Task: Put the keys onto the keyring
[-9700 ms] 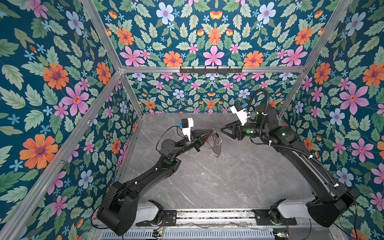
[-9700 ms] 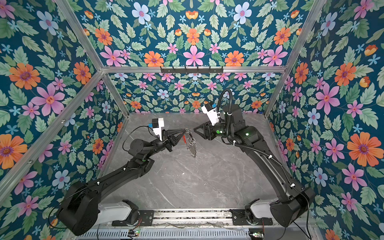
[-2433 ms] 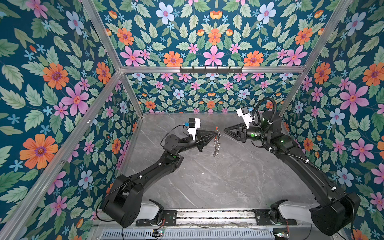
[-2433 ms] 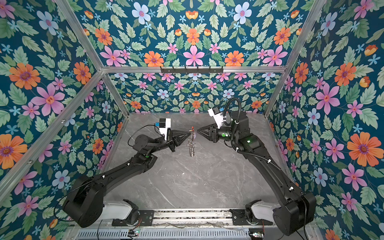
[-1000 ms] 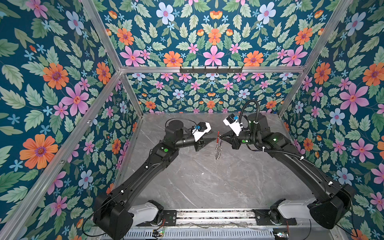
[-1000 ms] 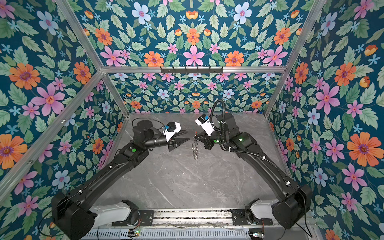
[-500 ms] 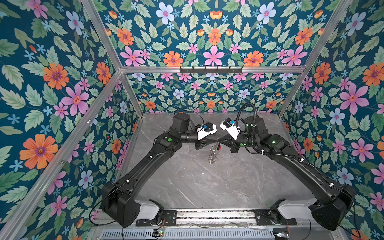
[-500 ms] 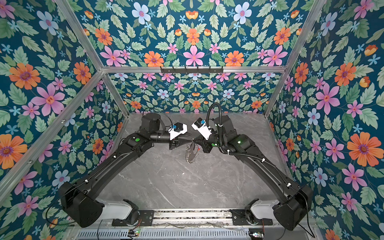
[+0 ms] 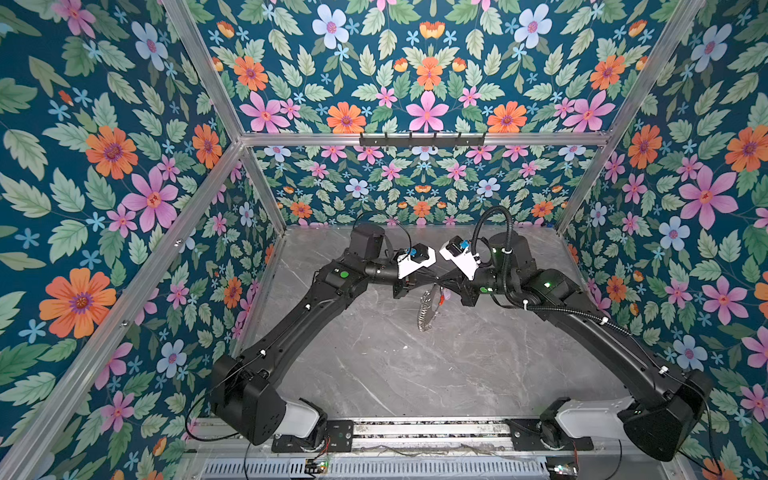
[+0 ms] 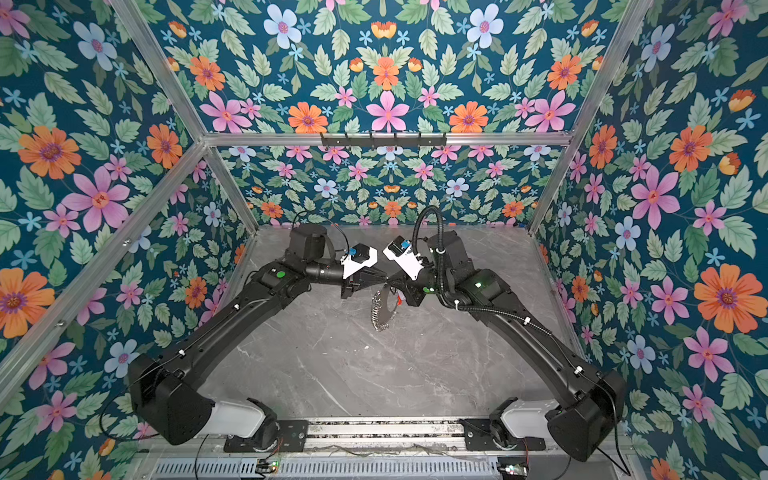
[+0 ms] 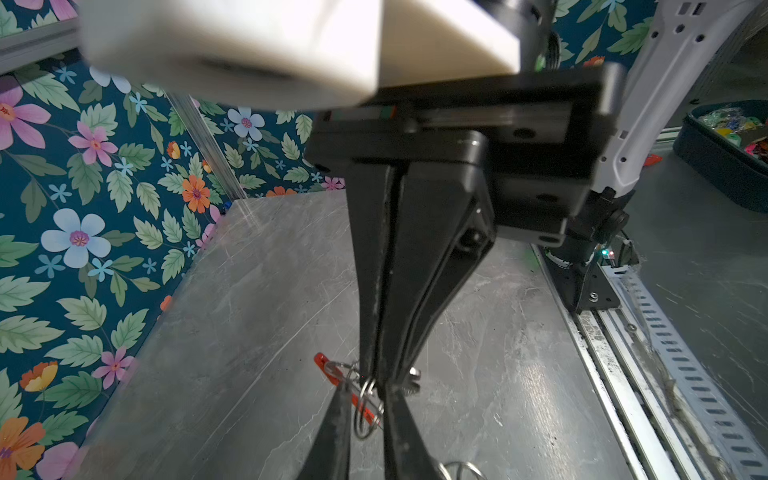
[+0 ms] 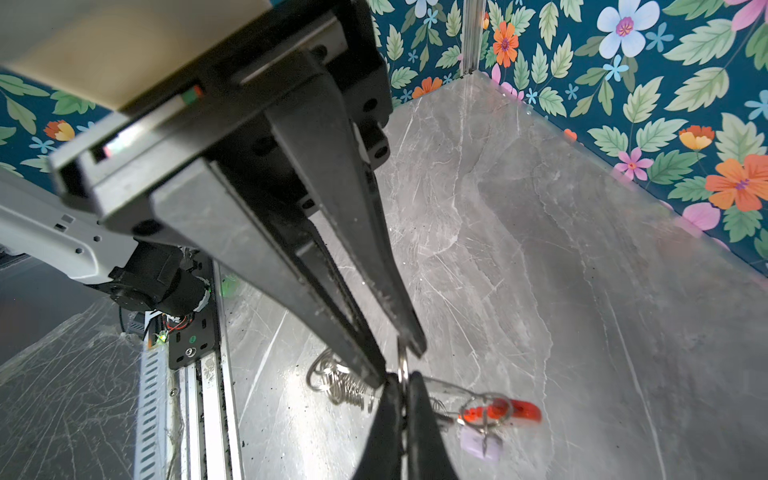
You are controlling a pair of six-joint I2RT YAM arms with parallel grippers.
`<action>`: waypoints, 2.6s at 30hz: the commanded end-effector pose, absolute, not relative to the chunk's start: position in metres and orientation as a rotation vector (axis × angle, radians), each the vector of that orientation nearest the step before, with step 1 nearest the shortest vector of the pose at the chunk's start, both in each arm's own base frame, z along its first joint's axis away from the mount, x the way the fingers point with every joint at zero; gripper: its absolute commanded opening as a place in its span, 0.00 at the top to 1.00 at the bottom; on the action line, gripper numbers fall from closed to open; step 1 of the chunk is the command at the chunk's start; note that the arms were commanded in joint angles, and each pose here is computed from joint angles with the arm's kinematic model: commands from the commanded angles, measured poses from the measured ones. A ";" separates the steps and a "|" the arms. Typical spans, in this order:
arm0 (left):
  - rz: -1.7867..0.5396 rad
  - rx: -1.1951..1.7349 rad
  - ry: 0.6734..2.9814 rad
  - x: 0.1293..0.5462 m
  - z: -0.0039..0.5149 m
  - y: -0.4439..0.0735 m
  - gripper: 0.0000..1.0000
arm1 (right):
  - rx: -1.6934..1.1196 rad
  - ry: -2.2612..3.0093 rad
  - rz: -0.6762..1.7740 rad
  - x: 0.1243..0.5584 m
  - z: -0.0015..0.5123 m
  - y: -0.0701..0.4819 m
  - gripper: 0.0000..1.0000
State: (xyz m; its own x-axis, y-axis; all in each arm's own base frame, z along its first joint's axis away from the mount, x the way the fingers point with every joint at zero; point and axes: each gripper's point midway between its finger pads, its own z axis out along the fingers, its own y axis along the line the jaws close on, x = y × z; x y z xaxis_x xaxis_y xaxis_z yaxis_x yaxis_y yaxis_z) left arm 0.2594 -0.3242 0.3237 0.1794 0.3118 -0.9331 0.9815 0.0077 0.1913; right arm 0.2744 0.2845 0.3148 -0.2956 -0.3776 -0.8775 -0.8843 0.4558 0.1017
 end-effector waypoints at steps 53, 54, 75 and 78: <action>-1.035 1.236 1.312 0.265 0.357 -0.309 1.00 | -0.905 1.817 1.247 0.269 0.354 0.285 0.61; -1.036 1.236 1.312 0.265 0.357 -0.309 1.00 | -0.901 1.820 1.244 0.270 0.354 0.285 0.62; -1.051 1.232 1.283 0.259 0.364 -0.308 1.00 | -0.898 1.836 1.198 0.286 0.346 0.289 0.86; -1.052 1.230 1.279 0.260 0.365 -0.308 1.00 | -0.896 1.842 1.180 0.286 0.345 0.287 0.97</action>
